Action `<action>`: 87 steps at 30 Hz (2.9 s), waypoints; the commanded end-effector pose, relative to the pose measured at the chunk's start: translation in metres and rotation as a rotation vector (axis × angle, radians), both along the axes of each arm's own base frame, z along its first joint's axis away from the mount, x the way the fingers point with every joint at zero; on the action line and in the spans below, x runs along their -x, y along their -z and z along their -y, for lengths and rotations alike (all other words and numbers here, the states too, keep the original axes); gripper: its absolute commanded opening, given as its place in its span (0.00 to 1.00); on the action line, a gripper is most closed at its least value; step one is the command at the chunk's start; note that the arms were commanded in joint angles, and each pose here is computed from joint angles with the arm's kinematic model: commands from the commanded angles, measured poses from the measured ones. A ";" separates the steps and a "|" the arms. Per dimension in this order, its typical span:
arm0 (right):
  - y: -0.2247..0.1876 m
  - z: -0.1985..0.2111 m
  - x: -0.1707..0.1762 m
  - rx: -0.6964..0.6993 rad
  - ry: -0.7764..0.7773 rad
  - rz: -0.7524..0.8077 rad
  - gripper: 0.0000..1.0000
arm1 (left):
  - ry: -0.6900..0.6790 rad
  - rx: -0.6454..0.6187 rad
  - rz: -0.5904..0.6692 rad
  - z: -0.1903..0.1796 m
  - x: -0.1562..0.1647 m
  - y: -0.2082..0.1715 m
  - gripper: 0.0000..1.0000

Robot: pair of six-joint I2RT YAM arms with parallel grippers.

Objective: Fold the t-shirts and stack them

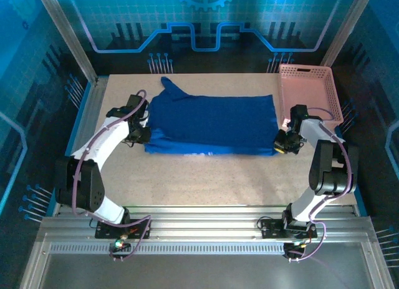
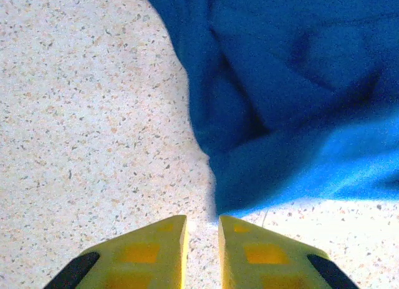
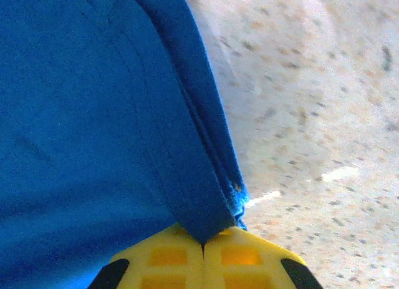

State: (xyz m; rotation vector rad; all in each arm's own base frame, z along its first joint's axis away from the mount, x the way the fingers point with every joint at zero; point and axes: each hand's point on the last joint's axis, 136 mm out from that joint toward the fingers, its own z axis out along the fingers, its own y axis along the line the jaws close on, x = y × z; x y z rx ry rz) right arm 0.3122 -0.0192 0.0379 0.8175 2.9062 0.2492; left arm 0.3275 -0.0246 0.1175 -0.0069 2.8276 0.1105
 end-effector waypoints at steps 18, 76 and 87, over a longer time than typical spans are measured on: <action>0.009 0.009 0.023 0.000 -0.001 -0.038 0.00 | -0.897 0.716 0.069 0.034 0.074 0.067 0.54; 0.002 0.010 0.021 0.021 -0.041 -0.035 0.00 | -0.775 0.401 0.052 -0.034 0.059 0.052 0.47; 0.003 0.008 0.022 0.017 -0.051 -0.036 0.00 | -0.866 0.600 0.014 -0.005 0.073 0.070 0.32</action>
